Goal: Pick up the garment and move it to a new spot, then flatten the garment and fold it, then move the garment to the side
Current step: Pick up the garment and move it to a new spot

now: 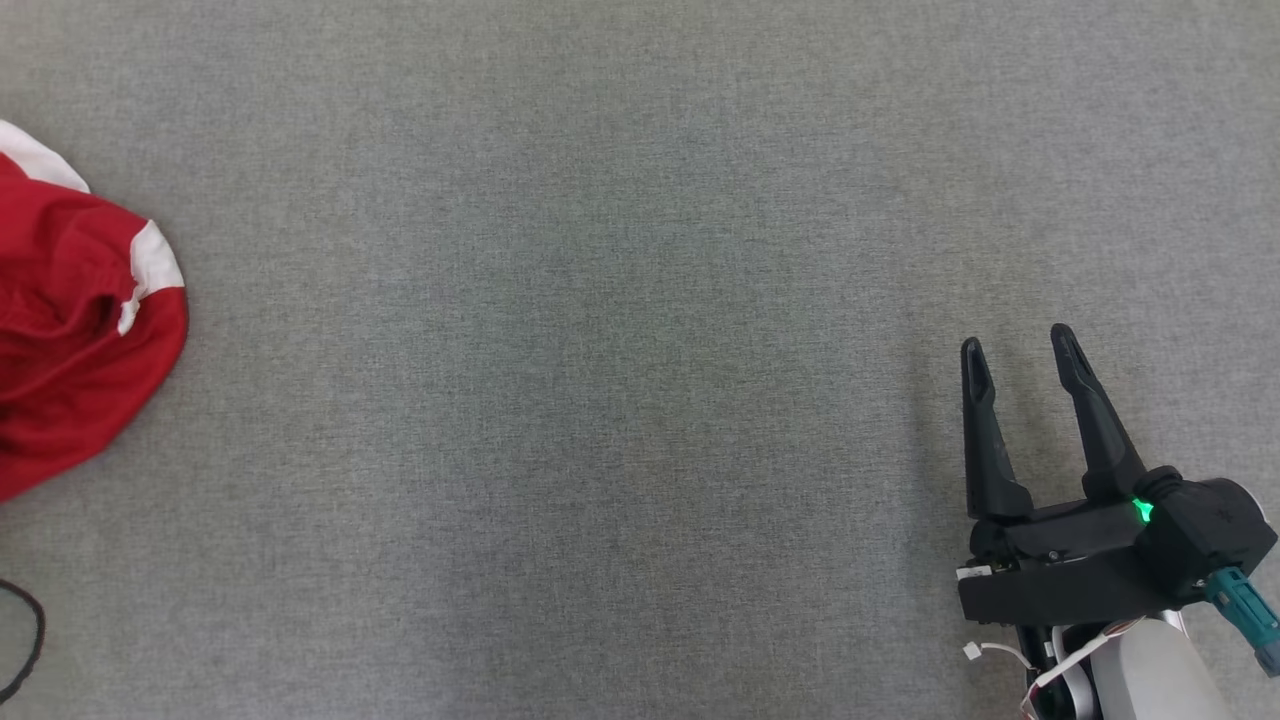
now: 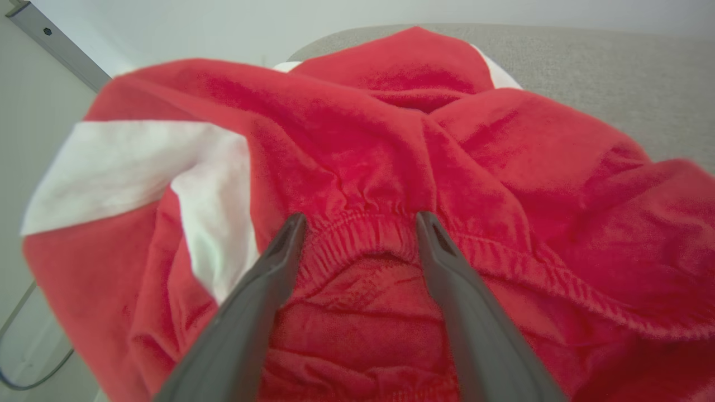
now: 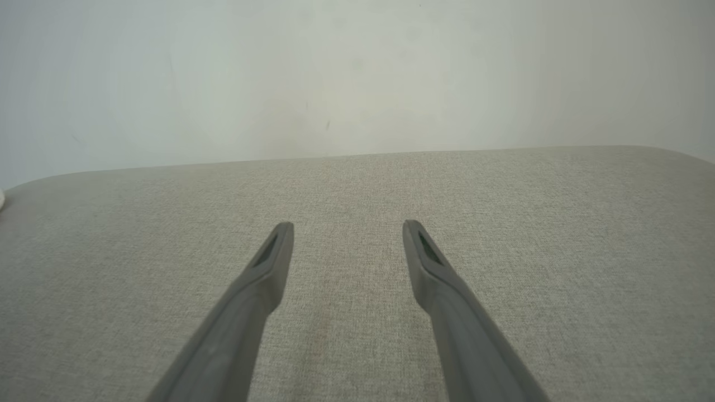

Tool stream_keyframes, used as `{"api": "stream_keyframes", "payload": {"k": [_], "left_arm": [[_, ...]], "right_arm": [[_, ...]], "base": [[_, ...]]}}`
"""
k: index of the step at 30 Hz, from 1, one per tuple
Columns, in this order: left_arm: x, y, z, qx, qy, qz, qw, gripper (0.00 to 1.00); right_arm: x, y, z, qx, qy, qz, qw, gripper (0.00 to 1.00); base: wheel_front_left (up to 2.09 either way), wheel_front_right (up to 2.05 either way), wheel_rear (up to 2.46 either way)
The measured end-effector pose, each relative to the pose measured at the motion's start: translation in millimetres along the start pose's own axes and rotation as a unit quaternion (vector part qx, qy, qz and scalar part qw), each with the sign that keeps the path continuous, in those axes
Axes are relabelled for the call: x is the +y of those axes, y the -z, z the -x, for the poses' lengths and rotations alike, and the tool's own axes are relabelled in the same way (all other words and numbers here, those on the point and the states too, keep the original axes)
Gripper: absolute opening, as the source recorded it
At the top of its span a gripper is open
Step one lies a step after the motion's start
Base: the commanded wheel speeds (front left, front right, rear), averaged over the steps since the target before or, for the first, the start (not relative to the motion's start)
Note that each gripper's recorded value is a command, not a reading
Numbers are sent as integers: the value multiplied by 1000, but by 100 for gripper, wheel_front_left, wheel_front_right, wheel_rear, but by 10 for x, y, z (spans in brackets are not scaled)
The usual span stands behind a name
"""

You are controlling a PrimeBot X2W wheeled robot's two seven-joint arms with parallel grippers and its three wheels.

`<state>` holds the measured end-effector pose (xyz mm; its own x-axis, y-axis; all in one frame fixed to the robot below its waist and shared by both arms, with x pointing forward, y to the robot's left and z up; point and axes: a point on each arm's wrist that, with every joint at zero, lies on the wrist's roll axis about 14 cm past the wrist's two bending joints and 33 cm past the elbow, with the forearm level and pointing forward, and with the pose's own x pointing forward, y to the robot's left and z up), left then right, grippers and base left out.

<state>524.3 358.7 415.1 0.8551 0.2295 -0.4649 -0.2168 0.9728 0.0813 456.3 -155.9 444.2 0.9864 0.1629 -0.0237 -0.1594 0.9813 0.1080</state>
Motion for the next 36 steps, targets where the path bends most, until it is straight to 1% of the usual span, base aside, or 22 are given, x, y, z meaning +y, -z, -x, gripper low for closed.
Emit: {"api": "stream_keyframes", "payload": {"k": [3, 4, 5, 6, 8, 13, 14, 18, 20, 23, 27, 29, 32, 35, 36], "left_arm": [[-12, 170, -17, 29, -1, 7, 1000, 100], [-21, 213, -23, 37, -1, 7, 999, 95], [-25, 239, -25, 42, -1, 6, 999, 45], [-32, 238, -28, 42, 0, 6, 999, 0], [-46, 250, -26, 45, 1, 1, 999, 0], [0, 4, 15, -9, -11, -9, 1000, 0], [0, 4, 15, -9, -11, -9, 1000, 0], [53, -500, 122, -99, -18, -9, 995, 0], [48, -763, 213, -144, -15, -11, 989, 0], [36, -1181, 398, -212, -9, -12, 977, 0], [-86, -1779, 725, -301, 12, -25, 953, 0], [-188, -2081, 925, -345, 26, -29, 938, 0], [-443, -2497, 1244, -404, 60, -35, 912, 0], [-826, -2786, 1513, -443, 106, -49, 889, 0], [-1418, -3027, 1808, -475, 174, -61, 860, 0]], "right_arm": [[0, -11, 9, -1, 0, 1, 1000, 100], [-6, -16, 13, -1, 1, 1, 1000, 100], [-9, -21, 16, -2, 2, 2, 1000, 100], [-13, -30, 20, -2, 2, 2, 1000, 100], [-20, -49, 27, -4, 3, 3, 1000, 100], [-14, -101, 46, -10, 4, 3, 1000, 100], [-14, -101, 46, -10, 4, 3, 1000, 100], [43, -155, 69, -16, 0, -1, 1000, 100], [78, -183, 84, -19, -3, -4, 1000, 100], [144, -237, 111, -25, -9, -11, 1000, 100], [218, -352, 144, -39, -15, -17, 999, 100], [244, -411, 169, -46, -16, -20, 999, 100], [265, -495, 219, -56, -16, -24, 998, 100], [222, -545, 295, -61, -6, -27, 998, 100], [103, -603, 411, -67, 16, -29, 997, 100]], "base": [[0, 0, 0], [0, 0, 0], [0, 0, 0], [0, 0, 0], [0, 0, 0], [0, 0, 0], [0, 0, 0], [0, 0, 0], [0, 0, 0], [0, 0, 0], [0, 0, 0], [0, 0, 0], [0, 0, 0], [0, 0, 0], [0, 0, 0]]}}
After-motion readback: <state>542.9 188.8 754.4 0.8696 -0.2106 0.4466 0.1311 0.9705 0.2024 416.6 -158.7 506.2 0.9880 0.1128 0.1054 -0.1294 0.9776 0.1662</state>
